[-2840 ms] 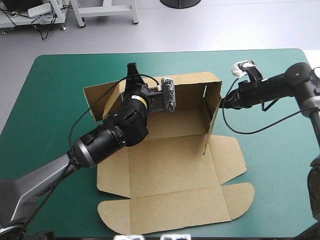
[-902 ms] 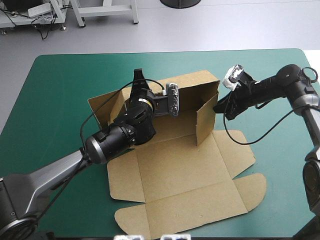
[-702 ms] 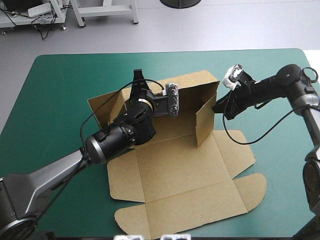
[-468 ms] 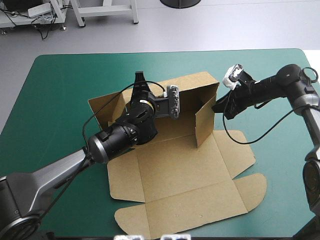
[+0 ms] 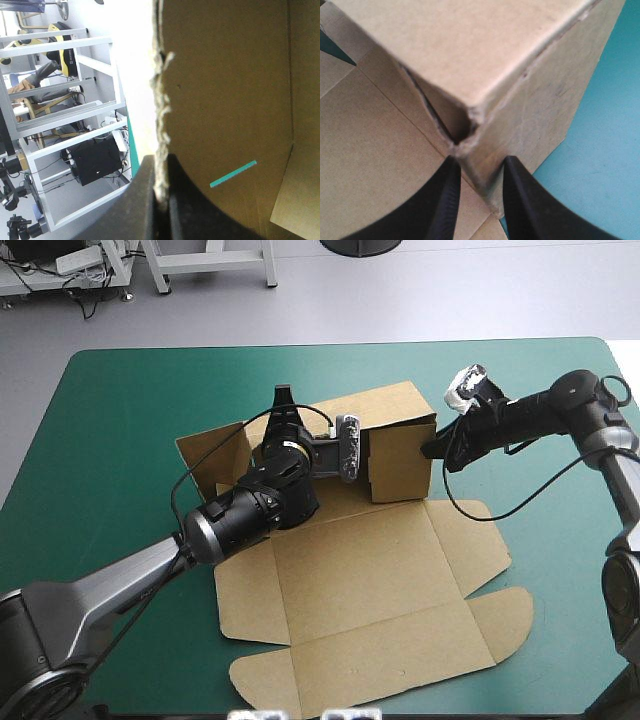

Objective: Fold the box

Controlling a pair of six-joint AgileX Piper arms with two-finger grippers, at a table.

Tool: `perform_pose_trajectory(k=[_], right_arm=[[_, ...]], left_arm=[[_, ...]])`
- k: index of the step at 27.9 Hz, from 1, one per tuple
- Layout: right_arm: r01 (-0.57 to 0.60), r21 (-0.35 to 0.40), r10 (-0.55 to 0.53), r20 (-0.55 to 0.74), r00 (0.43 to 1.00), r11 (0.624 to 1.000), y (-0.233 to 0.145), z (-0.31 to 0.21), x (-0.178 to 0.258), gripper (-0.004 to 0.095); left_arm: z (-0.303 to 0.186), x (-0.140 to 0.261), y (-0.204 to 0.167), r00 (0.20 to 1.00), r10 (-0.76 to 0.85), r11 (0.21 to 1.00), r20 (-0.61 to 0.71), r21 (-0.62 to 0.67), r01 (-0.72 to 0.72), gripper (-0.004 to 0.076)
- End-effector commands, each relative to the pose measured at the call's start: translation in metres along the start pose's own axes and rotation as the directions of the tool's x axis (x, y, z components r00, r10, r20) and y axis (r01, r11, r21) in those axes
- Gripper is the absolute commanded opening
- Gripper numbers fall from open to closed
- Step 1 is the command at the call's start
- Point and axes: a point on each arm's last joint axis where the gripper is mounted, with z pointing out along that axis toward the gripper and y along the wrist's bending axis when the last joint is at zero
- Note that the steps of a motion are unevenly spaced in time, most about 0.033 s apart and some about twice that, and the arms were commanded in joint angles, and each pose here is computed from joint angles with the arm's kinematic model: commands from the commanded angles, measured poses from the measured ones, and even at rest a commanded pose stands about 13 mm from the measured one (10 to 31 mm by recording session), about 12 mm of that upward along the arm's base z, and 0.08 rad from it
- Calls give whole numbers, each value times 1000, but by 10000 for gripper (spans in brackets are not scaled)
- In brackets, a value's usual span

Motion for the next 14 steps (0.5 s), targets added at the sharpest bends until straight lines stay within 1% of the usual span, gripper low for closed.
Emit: perform_pose_trajectory(k=[1,4,8,12,14], right_arm=[[-2,22,0,92,996,1000,2,-7,-15,275],[-22,18,20,131,991,1000,-2,-2,-16,275],[-57,36,49,193,980,998,-8,1,-20,275],[-48,37,38,222,974,998,-8,5,-23,274],[-45,28,38,216,976,999,-7,10,-24,240]], left_arm=[[-16,5,15,999,-7,999,33,-54,9,-10],[-16,5,16,999,-7,998,35,-54,9,-10],[-16,5,16,999,-7,998,39,-56,9,-10],[-16,3,16,998,-15,998,57,-62,18,-10],[-16,3,16,998,-17,998,62,-64,21,-10]])
